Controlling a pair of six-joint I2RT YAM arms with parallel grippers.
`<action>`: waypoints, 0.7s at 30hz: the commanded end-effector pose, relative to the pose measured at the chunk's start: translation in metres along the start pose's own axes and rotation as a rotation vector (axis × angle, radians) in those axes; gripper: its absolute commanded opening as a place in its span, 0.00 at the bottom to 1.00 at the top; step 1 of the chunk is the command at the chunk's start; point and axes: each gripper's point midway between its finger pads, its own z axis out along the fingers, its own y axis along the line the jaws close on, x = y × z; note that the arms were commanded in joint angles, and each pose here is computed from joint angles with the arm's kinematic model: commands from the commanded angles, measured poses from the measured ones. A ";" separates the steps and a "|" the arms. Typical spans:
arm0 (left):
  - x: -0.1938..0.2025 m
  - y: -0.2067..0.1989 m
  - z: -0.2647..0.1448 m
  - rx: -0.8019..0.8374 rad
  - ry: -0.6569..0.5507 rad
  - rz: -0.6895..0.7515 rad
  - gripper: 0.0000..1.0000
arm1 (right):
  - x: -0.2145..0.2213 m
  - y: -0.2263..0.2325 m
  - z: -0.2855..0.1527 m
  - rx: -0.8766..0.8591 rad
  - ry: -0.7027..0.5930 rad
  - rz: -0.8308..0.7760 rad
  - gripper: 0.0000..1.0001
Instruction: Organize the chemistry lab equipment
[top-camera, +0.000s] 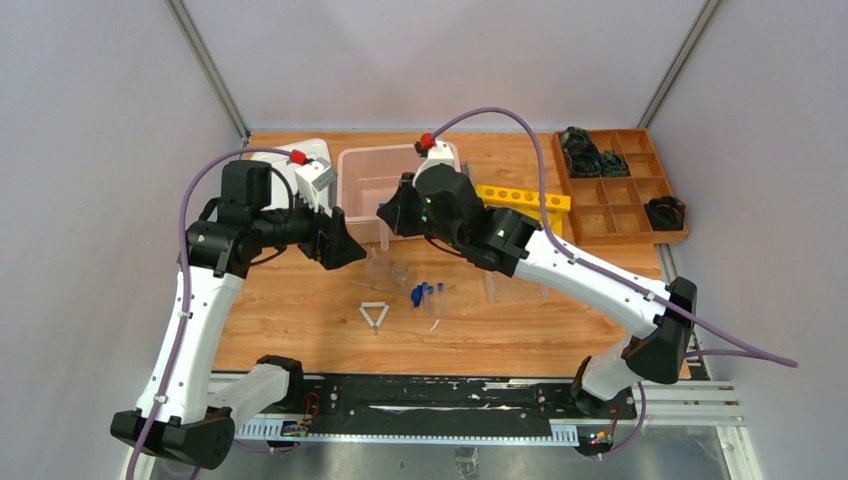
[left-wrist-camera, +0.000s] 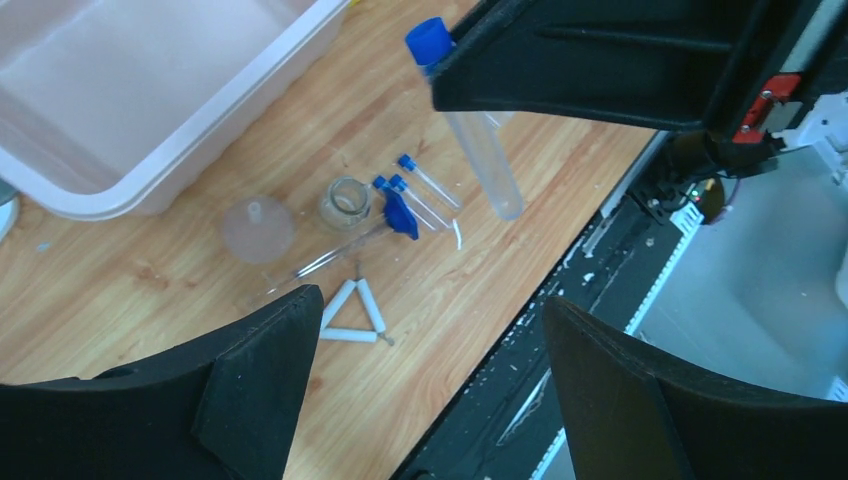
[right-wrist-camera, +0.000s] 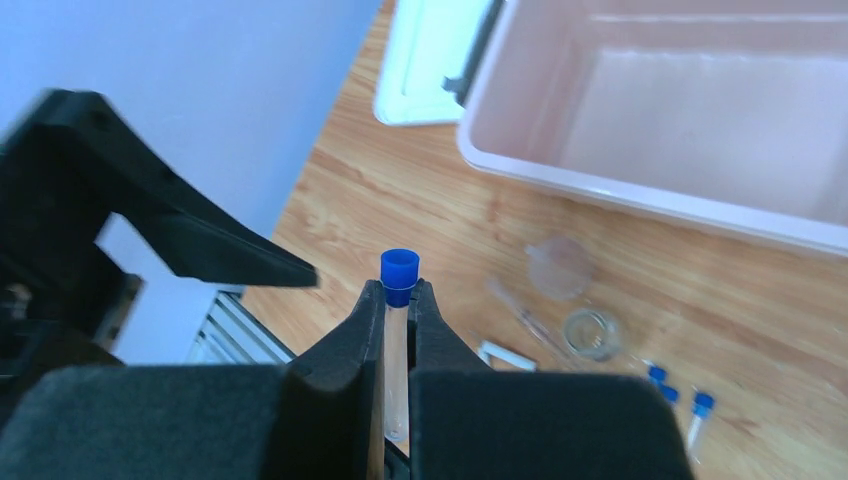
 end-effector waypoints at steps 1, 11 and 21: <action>-0.007 -0.016 -0.003 0.082 -0.026 -0.027 0.85 | -0.033 0.043 -0.001 -0.101 -0.140 0.012 0.00; -0.013 -0.021 0.003 0.138 -0.028 -0.067 0.63 | -0.031 0.072 -0.002 -0.189 -0.176 0.045 0.00; -0.018 -0.015 0.007 0.135 -0.021 -0.067 0.32 | -0.021 0.074 -0.002 -0.203 -0.155 0.045 0.00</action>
